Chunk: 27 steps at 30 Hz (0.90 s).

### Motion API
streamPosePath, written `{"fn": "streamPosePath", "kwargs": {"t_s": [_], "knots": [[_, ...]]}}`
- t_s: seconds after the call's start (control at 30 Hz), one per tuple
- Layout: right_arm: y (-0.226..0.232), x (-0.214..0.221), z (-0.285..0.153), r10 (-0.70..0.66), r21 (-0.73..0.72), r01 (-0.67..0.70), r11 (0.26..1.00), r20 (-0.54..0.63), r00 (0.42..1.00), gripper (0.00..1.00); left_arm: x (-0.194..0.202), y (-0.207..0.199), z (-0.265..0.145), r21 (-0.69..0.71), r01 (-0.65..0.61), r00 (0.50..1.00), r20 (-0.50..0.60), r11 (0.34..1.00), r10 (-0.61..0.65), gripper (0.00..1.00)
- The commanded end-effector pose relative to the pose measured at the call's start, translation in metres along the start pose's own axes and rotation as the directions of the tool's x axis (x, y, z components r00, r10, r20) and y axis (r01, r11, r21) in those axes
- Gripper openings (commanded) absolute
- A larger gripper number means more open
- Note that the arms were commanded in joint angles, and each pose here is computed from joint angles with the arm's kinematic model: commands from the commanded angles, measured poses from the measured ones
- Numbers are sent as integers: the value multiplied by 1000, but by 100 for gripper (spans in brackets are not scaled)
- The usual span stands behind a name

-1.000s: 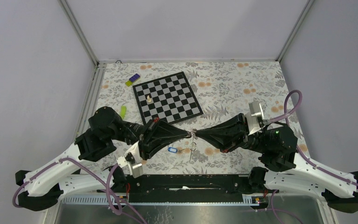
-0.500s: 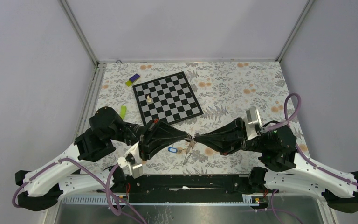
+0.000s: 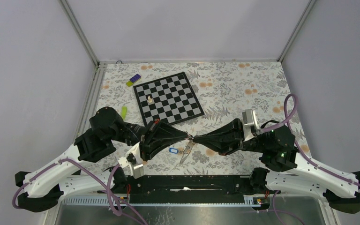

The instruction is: Remove the keys from the keyring

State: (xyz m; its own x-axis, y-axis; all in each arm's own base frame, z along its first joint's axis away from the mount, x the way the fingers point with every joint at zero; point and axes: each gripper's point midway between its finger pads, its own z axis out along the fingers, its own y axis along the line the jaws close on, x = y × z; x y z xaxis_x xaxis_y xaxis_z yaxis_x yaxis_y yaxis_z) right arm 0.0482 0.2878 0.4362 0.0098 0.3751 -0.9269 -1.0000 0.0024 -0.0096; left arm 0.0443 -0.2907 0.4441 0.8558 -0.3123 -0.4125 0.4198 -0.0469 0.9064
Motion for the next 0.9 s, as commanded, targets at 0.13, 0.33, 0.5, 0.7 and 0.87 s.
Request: {"fn": "streamPosePath", "kwargs": {"t_s": [0.13,0.33,0.5,0.7,0.87], "knots": [[-14,-13,5,-37,66,36,997,10,999,0,-22,24,-3,-47,-90,995,46,995,92,0],[-19,-7,9,-33,82,35,996,-27,999,0,-23,25,-3,-45,-92,994,50,995,94,0],[-19,-7,11,-32,80,35,996,-31,999,0,-23,23,-3,-42,-86,995,53,995,88,0],[-19,-10,10,-38,78,40,996,-21,999,0,-22,22,-2,-38,-81,995,54,996,83,0],[-18,-18,9,-60,83,58,995,21,998,0,-22,21,-2,-36,-74,995,57,997,76,0]]}}
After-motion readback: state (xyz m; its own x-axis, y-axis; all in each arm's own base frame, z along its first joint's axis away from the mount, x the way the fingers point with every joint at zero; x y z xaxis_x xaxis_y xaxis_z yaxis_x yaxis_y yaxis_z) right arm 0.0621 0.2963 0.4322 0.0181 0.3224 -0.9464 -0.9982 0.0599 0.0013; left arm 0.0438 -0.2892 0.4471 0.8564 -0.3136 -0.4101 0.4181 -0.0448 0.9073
